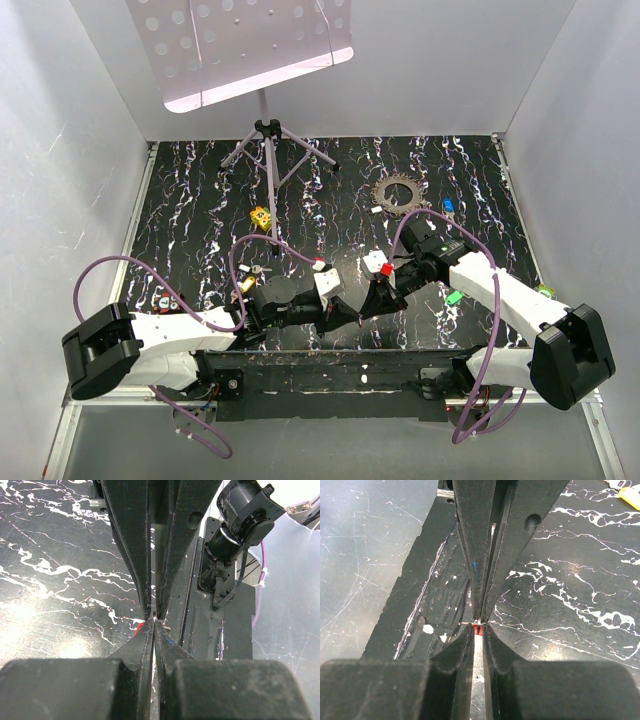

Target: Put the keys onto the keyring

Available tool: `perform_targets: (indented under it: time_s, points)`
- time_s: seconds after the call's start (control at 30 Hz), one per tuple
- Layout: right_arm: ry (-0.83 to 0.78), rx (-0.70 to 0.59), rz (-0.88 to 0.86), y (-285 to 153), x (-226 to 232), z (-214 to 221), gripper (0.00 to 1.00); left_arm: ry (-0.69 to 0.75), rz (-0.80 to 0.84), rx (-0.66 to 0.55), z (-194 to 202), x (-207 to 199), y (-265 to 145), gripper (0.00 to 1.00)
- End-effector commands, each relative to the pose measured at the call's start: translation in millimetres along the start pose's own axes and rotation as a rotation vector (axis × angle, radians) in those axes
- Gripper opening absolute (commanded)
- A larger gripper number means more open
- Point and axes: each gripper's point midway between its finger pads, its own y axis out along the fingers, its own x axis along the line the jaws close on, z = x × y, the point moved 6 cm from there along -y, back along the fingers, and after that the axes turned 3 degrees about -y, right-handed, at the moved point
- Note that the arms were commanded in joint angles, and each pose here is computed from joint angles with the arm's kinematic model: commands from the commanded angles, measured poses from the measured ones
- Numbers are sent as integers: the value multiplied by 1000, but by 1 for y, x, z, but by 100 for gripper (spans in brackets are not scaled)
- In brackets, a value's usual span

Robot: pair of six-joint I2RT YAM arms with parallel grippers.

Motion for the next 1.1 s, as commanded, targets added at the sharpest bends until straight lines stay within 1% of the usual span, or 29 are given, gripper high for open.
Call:
perform_targets:
  time_s: [0.0,0.1,0.37,0.4,0.43,0.53,0.73,0.87,0.9,0.93,1.07]
  points:
    - [-17,-15,-4,1,-1,-6,14,13,7,-56,-15,-5,0,0]
    - [-17,-19,-6,1,-1,-8,1,12,7,-56,-15,-4,0,0]
    - [-8,-19,-8,0,-1,-12,1,1,-18,-78,-17,-3,-2,0]
    - [-5,-19,-8,0,-1,-12,1,-6,-29,-86,-18,-2,-3,7]
    - [-3,-20,-7,0,-1,-12,1,-14,-38,-93,-18,-1,-4,17]
    - [7,-20,-6,0,-2,-13,1,-20,-55,-129,-21,-1,-10,38]
    - [18,-20,5,-2,-3,-14,1,-25,-112,-178,-27,0,-28,69]
    - [36,-14,49,-11,-6,-13,1,-27,-202,-181,-33,5,-47,93]
    - [42,-14,63,-14,-6,-12,1,-25,-222,-180,-36,5,-52,98]
    - [43,-16,81,-18,-6,-13,1,-17,-230,-188,-43,3,-58,98]
    - [61,-16,155,-36,-5,-13,1,-25,-375,-174,-58,9,-82,98]
